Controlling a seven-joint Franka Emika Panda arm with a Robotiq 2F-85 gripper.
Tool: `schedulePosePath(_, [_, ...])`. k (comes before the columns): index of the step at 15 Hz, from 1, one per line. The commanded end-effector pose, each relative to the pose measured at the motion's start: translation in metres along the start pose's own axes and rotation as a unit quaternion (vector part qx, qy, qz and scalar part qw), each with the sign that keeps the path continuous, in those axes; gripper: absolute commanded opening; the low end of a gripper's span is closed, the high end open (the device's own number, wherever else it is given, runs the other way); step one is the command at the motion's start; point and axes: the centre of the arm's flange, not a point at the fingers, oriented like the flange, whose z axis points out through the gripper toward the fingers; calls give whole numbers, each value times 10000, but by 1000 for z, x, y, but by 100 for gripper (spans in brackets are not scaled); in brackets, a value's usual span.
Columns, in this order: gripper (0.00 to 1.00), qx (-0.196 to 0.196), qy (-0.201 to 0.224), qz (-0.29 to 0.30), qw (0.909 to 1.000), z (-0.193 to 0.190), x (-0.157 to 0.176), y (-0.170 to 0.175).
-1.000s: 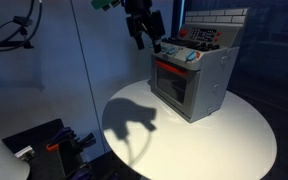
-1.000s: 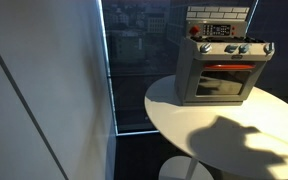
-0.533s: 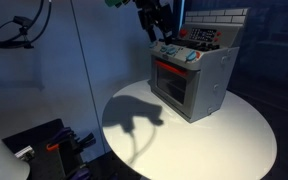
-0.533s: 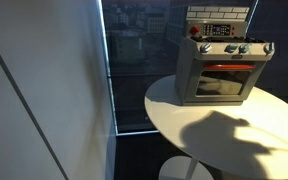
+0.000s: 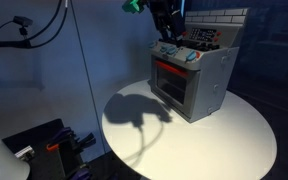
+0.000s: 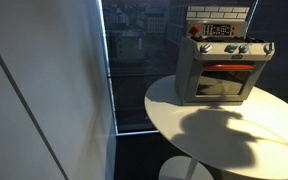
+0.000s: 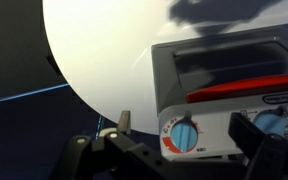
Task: Turn the knob on the right side of the stove to the right
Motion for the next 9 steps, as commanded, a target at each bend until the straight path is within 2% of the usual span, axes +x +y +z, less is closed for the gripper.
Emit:
schedulePosePath(1, [100,76,158,323,9993,13,23,-1])
schedulePosePath(5, [100,68,242,431,9988,21,31,0])
schedulePosePath(6, [100,54,174,296,9994,23,18,0])
schedulePosePath(9, [100,47,188,314,9993,24,22,1])
